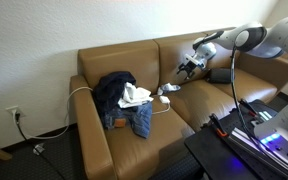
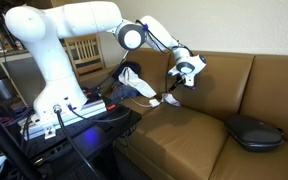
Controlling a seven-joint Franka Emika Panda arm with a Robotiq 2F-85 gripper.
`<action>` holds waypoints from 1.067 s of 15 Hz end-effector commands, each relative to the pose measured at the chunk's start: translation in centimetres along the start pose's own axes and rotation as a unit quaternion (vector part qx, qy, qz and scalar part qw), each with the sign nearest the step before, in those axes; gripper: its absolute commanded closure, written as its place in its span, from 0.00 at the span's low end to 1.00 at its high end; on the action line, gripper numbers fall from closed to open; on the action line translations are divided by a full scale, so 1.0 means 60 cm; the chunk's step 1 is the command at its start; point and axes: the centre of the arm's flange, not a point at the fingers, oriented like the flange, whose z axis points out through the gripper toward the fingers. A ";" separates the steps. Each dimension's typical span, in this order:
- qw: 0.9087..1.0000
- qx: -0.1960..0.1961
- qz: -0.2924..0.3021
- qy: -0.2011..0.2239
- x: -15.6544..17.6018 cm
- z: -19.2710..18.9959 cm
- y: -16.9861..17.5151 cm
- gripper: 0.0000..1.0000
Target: Move the clothing to the left side of the sofa
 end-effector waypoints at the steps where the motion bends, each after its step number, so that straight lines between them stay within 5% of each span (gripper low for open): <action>1: 0.995 -0.087 0.042 0.017 0.043 0.119 -0.065 0.00; 7: 0.984 -0.131 0.057 0.103 -0.001 0.230 -0.060 0.00; 12: 0.973 -0.071 0.015 0.218 -0.011 0.276 -0.072 0.00; 16: 0.963 -0.020 -0.008 0.269 -0.024 0.299 -0.086 0.00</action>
